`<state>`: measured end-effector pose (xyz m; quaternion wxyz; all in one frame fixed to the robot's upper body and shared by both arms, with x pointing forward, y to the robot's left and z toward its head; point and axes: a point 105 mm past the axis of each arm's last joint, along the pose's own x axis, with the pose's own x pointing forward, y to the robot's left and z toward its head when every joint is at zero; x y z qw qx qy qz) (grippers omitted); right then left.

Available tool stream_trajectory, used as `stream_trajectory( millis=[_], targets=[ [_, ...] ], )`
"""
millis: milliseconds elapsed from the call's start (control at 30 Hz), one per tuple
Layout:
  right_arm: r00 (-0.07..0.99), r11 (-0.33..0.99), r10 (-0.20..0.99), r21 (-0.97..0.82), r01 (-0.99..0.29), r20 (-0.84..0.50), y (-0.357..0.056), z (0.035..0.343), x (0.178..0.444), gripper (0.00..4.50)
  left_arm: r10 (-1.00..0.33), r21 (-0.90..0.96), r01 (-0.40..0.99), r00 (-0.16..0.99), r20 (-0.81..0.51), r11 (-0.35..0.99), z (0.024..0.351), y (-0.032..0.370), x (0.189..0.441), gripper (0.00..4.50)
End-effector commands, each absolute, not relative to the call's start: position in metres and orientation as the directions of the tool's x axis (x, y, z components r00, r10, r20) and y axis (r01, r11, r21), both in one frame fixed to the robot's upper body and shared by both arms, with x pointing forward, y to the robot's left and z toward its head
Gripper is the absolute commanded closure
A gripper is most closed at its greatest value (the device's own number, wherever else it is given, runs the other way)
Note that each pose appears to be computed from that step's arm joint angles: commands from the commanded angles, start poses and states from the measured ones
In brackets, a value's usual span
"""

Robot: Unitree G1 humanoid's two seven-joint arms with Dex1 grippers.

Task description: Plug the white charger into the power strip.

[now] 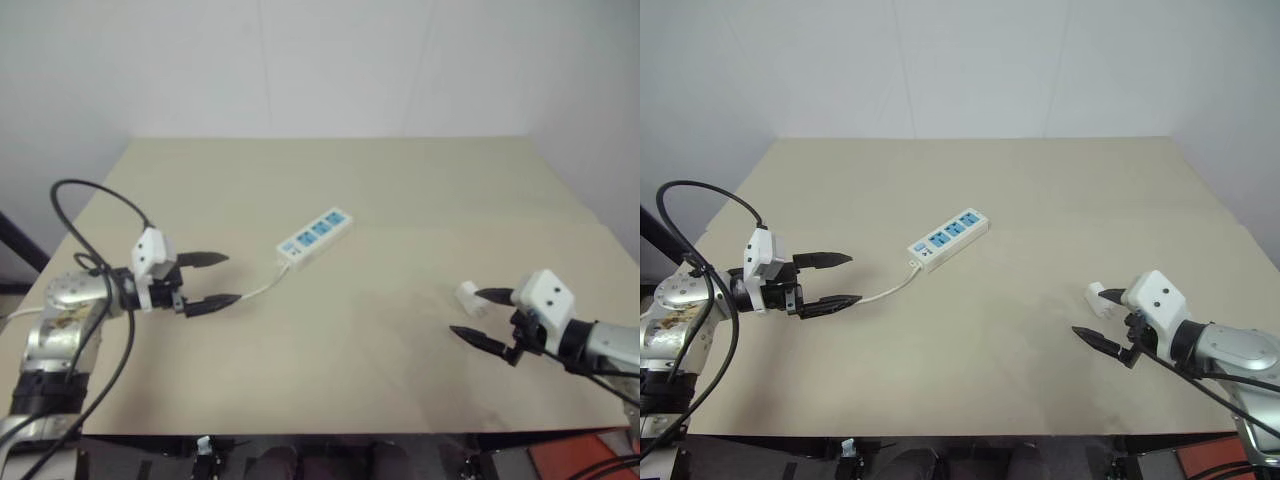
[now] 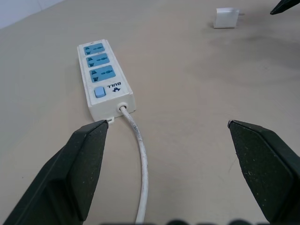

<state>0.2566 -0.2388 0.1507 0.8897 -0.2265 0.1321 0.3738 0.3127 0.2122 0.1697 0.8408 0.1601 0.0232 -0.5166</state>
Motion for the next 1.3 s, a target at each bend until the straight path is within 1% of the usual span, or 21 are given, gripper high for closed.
stream_trajectory(
  millis=[33, 133, 467, 567, 633, 800, 900, 1067, 1167, 1300],
  targets=[
    [0.718, 0.62, 0.554, -0.366, -0.694, -0.422, -0.246, 0.16, 0.255, 0.0, -0.864, 0.28, 0.87, 0.465, -0.194, 0.406, 0.179, 0.211, 0.313, 0.05],
    [0.736, 0.645, 0.519, -0.366, -0.671, -0.434, -0.251, 0.158, 0.257, 0.0, -0.862, 0.277, 0.871, 0.465, -0.2, 0.406, 0.178, 0.211, 0.314, 0.05],
    [0.738, 0.646, 0.506, -0.37, -0.667, -0.447, -0.252, 0.154, 0.253, 0.0, -0.864, 0.275, 0.875, 0.46, -0.207, 0.4, 0.177, 0.209, 0.316, 0.05],
    [0.738, 0.632, 0.524, -0.386, -0.672, -0.426, -0.251, 0.157, 0.253, 0.0, -0.862, 0.277, 0.873, 0.462, -0.209, 0.401, 0.177, 0.21, 0.316, 0.05],
    [0.74, 0.635, 0.516, -0.387, -0.668, -0.432, -0.251, 0.155, 0.254, 0.0, -0.855, 0.285, 0.865, 0.477, -0.206, 0.414, 0.176, 0.211, 0.319, 0.05],
    [0.761, 0.639, 0.483, -0.421, -0.644, -0.433, -0.251, 0.152, 0.259, 0.0, -0.805, 0.328, 0.808, 0.564, -0.185, 0.49, 0.17, 0.212, 0.34, 0.05],
    [0.772, 0.644, 0.479, -0.43, -0.632, -0.418, -0.25, 0.154, 0.263, 0.0, -0.794, 0.355, 0.775, 0.594, -0.13, 0.523, 0.168, 0.202, 0.359, 0.05],
    [0.78, 0.635, 0.483, -0.454, -0.625, -0.399, -0.243, 0.157, 0.267, 0.0, -0.797, 0.387, 0.746, 0.602, -0.044, 0.542, 0.16, 0.178, 0.386, 0.05],
    [0.785, 0.638, 0.489, -0.458, -0.619, -0.38, -0.238, 0.159, 0.269, 0.0, -0.79, 0.368, 0.733, 0.613, 0.005, 0.572, 0.155, 0.165, 0.398, 0.05],
    [0.799, 0.652, 0.483, -0.461, -0.602, -0.359, -0.234, 0.16, 0.271, 0.0, -0.789, 0.325, 0.738, 0.613, 0.046, 0.592, 0.144, 0.148, 0.405, 0.05]
  ],
)
